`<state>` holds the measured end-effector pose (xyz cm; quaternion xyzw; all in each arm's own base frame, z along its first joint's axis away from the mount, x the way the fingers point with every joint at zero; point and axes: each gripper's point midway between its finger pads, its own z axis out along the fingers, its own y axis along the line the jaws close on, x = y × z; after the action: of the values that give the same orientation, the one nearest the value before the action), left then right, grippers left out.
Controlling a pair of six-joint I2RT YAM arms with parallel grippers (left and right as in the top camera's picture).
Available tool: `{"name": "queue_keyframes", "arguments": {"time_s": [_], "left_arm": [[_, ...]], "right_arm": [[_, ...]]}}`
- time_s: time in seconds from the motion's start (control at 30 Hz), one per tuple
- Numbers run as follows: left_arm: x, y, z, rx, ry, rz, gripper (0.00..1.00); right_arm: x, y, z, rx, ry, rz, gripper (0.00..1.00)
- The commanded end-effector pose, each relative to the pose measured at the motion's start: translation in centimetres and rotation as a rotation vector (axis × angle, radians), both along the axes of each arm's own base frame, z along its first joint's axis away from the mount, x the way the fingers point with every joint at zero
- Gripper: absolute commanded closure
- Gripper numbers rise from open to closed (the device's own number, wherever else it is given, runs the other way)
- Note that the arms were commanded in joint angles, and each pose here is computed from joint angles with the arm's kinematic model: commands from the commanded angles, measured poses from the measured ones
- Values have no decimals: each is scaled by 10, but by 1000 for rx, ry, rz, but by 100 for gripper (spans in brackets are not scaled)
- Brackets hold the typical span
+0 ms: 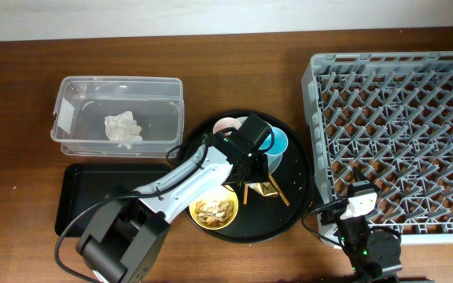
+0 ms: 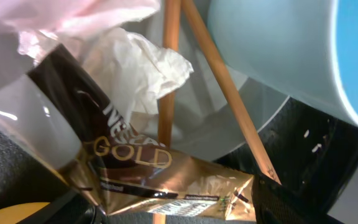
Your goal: Sort waste into correct bins and load items into the dishwasher rack
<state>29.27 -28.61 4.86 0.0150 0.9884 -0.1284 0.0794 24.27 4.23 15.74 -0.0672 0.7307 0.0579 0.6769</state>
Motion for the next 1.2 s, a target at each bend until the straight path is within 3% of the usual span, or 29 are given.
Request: {"name": "queue_keyframes", "arguments": {"time_s": [0.0, 0.07, 0.17, 0.47, 0.57, 0.83, 1.17], "left_arm": [[4, 8, -10, 52, -13, 33, 25], [4, 8, -13, 58, -11, 34, 25], [4, 8, -15, 62, -7, 34, 52], [3, 9, -16, 65, -3, 33, 80], [0, 12, -16, 74, 8, 32, 99], [3, 10, 15, 30, -51, 14, 100], [29, 43, 116, -90, -293, 12, 99]], "right_arm": [[0, -3, -2, -4, 2, -14, 2], [0, -3, -2, -4, 2, -14, 2], [0, -3, -2, -4, 2, -14, 2], [0, -3, -2, -4, 2, -14, 2], [0, -3, -2, -4, 2, -14, 2], [0, -3, -2, -4, 2, -14, 2], [0, -3, -2, -4, 2, -14, 2]]}}
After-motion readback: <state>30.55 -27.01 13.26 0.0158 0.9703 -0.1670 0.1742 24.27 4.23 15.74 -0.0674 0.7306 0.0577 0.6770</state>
